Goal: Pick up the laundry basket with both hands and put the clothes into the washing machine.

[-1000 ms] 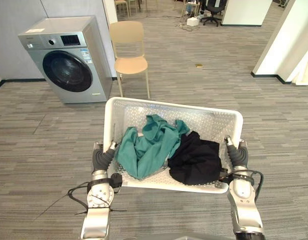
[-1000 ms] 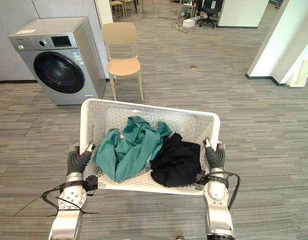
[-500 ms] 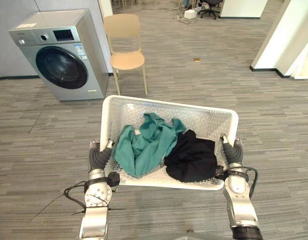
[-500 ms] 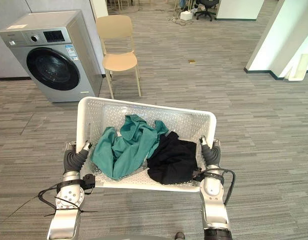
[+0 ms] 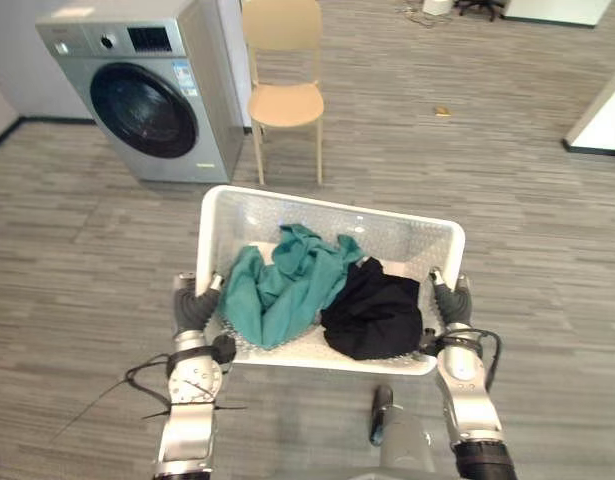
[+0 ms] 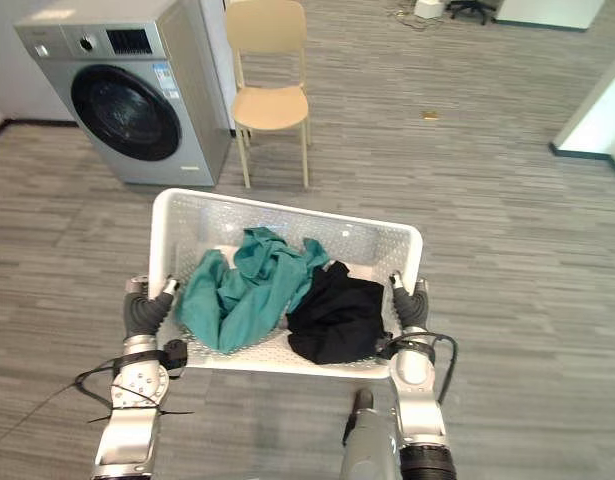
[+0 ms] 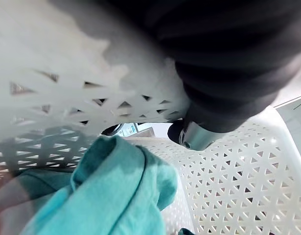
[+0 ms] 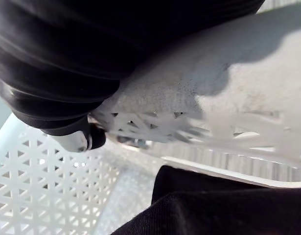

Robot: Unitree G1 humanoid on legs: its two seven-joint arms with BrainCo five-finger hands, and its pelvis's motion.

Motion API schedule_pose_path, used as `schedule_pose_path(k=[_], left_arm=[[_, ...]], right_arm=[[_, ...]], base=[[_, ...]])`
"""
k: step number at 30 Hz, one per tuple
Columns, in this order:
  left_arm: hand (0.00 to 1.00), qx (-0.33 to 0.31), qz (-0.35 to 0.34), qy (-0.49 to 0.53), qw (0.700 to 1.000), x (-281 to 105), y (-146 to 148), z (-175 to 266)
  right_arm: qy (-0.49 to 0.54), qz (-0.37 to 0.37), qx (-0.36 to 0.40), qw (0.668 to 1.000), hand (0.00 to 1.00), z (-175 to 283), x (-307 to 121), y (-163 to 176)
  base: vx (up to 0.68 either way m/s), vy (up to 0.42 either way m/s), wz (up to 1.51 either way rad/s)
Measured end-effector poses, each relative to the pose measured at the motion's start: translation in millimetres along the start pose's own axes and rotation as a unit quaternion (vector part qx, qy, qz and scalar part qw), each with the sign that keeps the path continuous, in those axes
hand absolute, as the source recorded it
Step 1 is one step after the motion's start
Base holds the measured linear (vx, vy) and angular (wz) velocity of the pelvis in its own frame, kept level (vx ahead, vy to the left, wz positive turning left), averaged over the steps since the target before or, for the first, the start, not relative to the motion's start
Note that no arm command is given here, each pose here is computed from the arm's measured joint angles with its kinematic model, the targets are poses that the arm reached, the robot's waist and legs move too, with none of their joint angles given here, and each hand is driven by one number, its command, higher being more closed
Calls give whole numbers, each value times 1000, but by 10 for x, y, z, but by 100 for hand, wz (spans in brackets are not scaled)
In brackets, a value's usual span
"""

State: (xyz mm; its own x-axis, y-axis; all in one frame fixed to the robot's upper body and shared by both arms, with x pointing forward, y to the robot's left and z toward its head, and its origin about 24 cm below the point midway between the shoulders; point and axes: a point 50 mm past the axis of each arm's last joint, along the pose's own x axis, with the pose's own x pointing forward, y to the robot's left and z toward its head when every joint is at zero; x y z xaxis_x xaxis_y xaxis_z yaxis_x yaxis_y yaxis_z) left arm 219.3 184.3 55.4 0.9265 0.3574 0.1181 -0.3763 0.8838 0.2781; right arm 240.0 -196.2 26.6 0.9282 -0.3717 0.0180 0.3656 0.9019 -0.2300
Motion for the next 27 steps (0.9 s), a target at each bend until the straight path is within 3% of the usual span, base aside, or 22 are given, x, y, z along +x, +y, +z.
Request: schedule_pose_path(k=[8, 14, 20, 27], left_arm=[[100, -28, -2, 0, 1000, -1, 9, -1], [100, -18, 27, 21, 999, -187, 200, -67], [100, 3, 21, 34, 999, -185, 238, -105], [100, 5, 20, 21, 1000, -124, 234, -97]], right_arm=[[-35, -2, 17, 999, 100, 197, 86, -18], [-16, 27, 26, 999, 100, 115, 60, 163], [20, 43, 35, 998, 100, -41, -24, 222], [12, 36, 35, 999, 100, -9, -24, 171]], base=[[741, -216, -6], [745, 97, -32], [831, 106, 91], [665, -164, 60]])
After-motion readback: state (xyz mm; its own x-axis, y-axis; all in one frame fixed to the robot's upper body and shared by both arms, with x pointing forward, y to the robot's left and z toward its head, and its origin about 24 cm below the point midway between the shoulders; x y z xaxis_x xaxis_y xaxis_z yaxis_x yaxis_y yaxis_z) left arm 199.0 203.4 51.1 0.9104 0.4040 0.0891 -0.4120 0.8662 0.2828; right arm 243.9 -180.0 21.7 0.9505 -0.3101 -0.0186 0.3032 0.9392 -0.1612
